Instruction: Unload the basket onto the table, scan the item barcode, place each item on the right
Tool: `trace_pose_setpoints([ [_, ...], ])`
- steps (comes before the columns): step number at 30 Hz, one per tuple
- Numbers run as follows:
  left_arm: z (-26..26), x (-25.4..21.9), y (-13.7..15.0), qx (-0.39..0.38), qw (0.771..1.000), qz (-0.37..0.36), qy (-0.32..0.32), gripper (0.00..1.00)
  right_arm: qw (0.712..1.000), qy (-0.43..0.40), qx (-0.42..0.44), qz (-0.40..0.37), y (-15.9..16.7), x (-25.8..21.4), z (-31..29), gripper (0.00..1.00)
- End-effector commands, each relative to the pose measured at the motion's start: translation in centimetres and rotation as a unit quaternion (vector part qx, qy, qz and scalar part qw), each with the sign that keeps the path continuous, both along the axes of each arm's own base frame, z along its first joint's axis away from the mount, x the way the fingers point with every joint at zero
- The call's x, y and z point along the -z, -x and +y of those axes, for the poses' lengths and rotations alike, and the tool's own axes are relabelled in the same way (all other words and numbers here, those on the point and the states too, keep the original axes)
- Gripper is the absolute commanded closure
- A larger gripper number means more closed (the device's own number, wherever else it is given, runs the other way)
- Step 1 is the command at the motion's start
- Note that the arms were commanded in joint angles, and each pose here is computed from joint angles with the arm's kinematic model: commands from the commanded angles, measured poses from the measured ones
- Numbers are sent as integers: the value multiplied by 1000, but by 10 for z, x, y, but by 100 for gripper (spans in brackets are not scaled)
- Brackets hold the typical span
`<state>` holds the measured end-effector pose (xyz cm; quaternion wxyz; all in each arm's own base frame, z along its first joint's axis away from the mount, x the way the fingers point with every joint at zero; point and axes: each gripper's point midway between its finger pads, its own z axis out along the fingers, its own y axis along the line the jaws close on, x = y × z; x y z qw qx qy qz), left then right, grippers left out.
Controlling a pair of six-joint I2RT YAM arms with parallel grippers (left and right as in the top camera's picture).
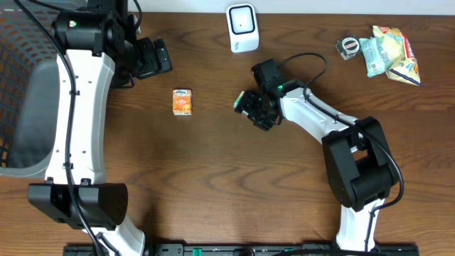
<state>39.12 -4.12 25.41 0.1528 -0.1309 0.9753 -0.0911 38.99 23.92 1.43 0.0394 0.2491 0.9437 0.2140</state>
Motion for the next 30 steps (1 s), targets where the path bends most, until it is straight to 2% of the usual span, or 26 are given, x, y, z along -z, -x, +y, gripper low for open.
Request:
trace_pose_setpoints([
  [1,5,1,-1,-2,1000,2,-7,2,997,62,35,-19,-11,14,-25,42],
  [2,5,1,-1,-2,1000,2,-7,2,995,78,45,-30,-17,15,-32,48],
  [5,5,1,-1,-2,1000,2,-7,2,992,99,33,-75,-37,10,-45,53],
  [12,5,1,-1,-2,1000,2,-7,2,977,81,-38,-192,-88,-13,-57,54],
  [16,5,1,-1,-2,1000,2,-7,2,972,45,-84,-217,-96,-22,-56,54],
  [20,5,1,-1,-2,1000,2,-7,2,969,-29,-109,-219,-92,-32,-38,53],
  [23,5,1,-1,-2,1000,2,-7,2,953,-60,-153,-254,-94,-45,-20,62],
  [27,5,1,-1,-2,1000,2,-7,2,930,-27,-200,-306,-100,-51,-9,71],
  [30,5,1,-1,-2,1000,2,-7,2,921,47,-204,-330,-108,-47,-13,75],
])
